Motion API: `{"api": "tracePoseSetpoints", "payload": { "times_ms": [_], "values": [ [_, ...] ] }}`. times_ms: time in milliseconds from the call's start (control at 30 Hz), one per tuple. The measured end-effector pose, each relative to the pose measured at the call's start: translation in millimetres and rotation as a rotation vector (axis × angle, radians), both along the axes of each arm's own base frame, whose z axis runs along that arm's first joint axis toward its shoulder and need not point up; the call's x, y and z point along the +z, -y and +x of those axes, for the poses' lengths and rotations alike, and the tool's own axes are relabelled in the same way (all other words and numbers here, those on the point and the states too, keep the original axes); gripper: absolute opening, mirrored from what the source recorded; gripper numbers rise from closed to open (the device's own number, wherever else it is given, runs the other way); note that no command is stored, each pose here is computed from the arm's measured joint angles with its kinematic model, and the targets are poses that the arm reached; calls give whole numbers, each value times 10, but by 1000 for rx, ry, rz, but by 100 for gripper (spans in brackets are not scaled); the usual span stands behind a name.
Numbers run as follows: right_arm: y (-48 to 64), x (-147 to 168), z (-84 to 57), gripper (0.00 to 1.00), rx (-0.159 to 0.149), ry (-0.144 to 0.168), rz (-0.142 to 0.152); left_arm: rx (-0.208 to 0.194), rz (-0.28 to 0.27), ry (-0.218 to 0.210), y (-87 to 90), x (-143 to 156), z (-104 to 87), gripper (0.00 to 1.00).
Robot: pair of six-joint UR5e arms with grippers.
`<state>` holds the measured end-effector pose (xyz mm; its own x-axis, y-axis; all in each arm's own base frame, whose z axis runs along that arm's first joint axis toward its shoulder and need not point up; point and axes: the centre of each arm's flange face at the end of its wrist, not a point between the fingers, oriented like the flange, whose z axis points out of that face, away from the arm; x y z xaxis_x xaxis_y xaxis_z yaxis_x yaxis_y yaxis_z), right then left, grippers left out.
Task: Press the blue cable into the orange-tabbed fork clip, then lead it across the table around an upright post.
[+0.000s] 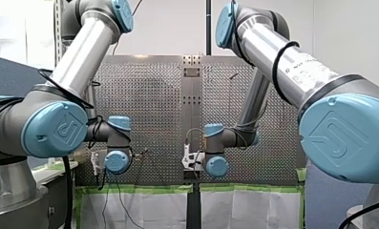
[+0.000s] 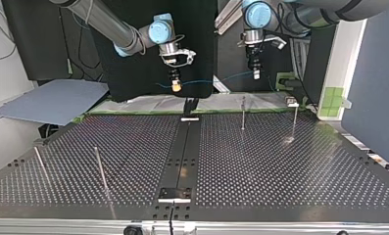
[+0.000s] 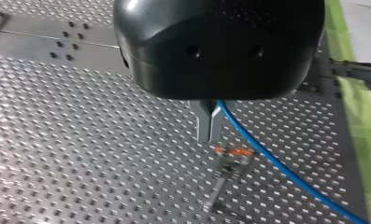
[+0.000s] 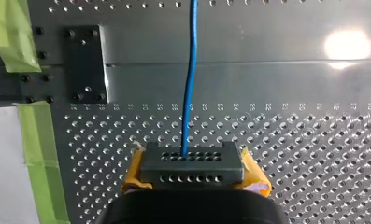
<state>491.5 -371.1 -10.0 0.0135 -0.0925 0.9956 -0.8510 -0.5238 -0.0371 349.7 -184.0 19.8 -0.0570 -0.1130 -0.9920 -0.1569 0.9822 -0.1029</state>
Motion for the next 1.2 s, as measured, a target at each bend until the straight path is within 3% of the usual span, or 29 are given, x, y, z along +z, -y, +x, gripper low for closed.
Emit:
{"api": "tracePoseSetpoints", "payload": {
  "times_ms": [200,733,933,1200],
  "values": [
    [104,11,-27,0,1,9,-6,-22,11,-43,-19,-203,31,0],
    [329,-215,19,0,-2,0,16,-74,-9,-47,-6,-211,517,0],
    [372,-194,49,0,1,5,11,-65,-36,-42,-96,-203,606,0],
    [494,-154,162,0,28,27,-7,-37,-56,-25,-331,-188,810,0]
  ]
}}
